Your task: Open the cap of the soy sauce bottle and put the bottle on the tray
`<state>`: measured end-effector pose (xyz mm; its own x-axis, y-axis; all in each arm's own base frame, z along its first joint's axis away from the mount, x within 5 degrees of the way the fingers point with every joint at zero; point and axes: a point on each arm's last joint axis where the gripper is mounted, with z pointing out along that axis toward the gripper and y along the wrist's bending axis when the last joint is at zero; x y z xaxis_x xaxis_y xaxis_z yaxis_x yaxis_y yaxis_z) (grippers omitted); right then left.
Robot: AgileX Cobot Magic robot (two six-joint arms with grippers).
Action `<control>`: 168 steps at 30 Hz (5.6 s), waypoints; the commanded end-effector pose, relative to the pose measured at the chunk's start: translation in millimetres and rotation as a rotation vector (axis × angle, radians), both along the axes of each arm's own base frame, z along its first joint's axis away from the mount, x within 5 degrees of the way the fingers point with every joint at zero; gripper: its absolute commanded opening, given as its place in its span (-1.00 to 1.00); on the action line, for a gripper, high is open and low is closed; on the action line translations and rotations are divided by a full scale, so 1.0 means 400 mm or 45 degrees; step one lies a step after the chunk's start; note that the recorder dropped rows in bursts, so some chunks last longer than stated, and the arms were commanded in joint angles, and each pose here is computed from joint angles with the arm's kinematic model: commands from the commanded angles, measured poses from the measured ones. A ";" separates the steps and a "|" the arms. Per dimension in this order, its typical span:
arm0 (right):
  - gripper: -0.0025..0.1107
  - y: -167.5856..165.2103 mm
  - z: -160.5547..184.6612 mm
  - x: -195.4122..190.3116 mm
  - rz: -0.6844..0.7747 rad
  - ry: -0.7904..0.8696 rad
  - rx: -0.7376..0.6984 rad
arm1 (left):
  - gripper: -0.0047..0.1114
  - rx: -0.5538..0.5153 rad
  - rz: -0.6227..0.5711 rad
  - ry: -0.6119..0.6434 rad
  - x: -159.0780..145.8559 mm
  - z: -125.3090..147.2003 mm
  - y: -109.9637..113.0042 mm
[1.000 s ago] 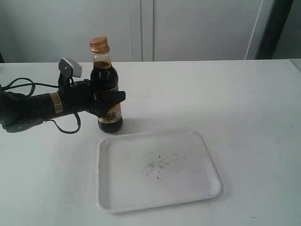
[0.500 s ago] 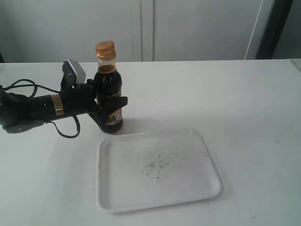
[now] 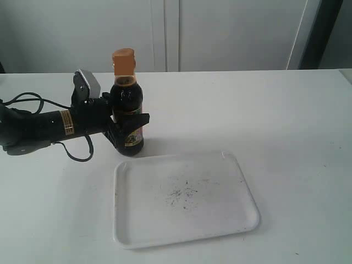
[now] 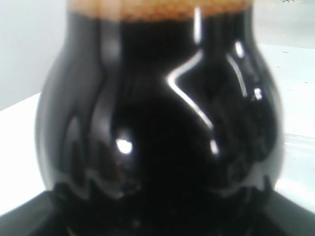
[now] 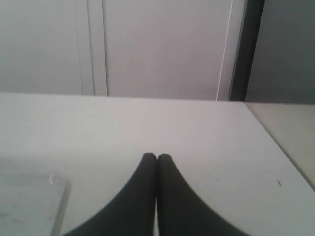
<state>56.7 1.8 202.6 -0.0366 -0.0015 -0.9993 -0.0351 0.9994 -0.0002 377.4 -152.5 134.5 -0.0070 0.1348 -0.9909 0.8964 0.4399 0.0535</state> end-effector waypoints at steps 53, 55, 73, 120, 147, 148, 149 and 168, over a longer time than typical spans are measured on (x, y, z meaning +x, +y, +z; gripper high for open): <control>-0.96 0.165 0.244 0.438 0.549 -0.163 0.009 | -0.92 0.123 -0.009 0.012 -0.003 -0.034 0.002; -0.96 0.193 0.224 0.454 0.572 -0.139 -0.023 | -0.92 0.123 -0.009 0.012 -0.003 -0.034 0.002; -0.96 0.428 0.066 0.532 0.542 -0.191 -0.522 | -0.92 0.124 -0.009 0.010 -0.003 -0.034 0.002; -0.96 0.723 0.121 0.710 0.702 -0.127 -0.926 | -0.92 0.128 -0.005 -0.006 -0.002 -0.034 0.002; -0.96 0.789 0.220 0.677 0.732 -0.307 -0.940 | -0.92 0.127 -0.002 -0.007 -0.001 -0.033 0.002; -0.96 0.798 0.229 0.672 0.743 -0.321 -0.939 | -0.92 0.128 -0.003 -0.010 -0.001 -0.033 0.002; -0.96 0.807 0.235 0.667 0.758 -0.326 -0.935 | -0.92 0.128 -0.003 -0.010 -0.001 -0.033 0.002; -0.96 0.650 0.313 0.720 0.781 0.172 -0.281 | -0.92 0.122 0.004 -0.002 -0.001 -0.033 0.003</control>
